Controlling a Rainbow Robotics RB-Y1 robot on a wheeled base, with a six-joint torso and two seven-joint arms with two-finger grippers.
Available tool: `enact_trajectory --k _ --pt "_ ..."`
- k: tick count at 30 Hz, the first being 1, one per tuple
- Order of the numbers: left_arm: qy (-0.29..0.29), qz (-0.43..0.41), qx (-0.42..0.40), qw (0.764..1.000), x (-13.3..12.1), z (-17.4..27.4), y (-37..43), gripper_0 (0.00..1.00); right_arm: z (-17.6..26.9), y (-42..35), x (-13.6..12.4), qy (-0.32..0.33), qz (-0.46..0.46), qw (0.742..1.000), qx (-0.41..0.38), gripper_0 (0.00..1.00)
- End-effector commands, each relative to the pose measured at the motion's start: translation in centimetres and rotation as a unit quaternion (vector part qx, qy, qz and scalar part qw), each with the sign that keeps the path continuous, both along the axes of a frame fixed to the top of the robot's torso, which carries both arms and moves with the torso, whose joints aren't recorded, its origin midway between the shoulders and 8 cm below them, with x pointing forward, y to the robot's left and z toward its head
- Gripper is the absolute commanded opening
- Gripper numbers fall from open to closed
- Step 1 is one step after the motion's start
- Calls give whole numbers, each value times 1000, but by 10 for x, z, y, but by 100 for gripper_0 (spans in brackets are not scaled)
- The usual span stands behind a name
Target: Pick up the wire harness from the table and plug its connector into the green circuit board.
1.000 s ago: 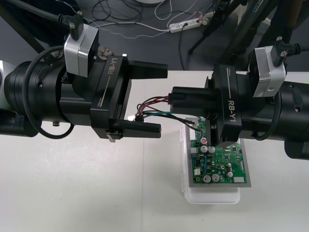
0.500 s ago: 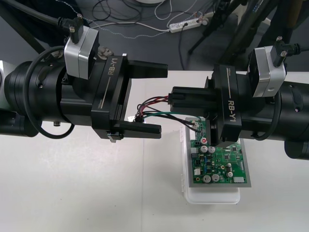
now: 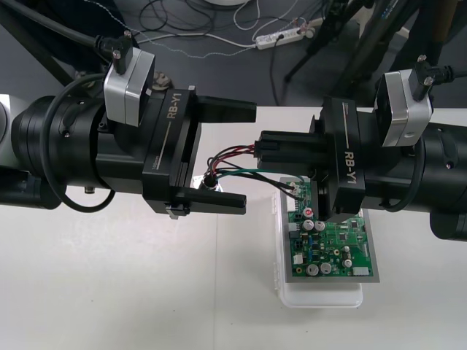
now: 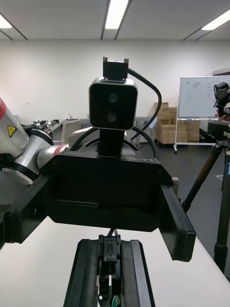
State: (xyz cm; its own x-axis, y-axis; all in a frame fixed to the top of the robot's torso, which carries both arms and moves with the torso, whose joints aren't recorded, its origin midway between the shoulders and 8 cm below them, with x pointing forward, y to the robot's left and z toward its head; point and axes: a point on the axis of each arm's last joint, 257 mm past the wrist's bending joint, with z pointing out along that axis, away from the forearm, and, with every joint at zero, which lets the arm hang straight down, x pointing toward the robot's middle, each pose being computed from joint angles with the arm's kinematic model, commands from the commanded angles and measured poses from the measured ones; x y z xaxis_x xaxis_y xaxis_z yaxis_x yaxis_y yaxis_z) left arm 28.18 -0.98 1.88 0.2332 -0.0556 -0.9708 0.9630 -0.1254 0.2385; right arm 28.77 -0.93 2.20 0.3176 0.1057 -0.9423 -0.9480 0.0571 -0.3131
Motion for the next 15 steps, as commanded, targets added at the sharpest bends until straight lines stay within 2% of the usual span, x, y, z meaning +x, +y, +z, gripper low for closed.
enact_trajectory --k 1,6,10,11,12,14,15 --pt "-59 -3 6 998 -6 8 -5 100 6 -5 2 -20 -13 1000 7 0" --pt "-60 -3 6 998 -6 8 -5 100 6 -5 2 -20 -13 1000 8 0" --pt "-62 -2 6 998 -6 7 -5 67 6 -5 3 -19 -14 1000 8 0" --pt "-62 -2 6 998 -5 7 -5 49 6 -5 3 -19 -14 1000 7 0" --pt "-62 -1 5 998 -5 7 -5 43 6 -5 2 -20 -13 1000 7 0" --pt "-63 -2 6 998 -5 7 -5 41 6 -6 3 -19 -14 1000 7 0" --pt "-64 -2 6 998 -6 7 -5 36 6 -5 3 -20 -14 1000 7 0"
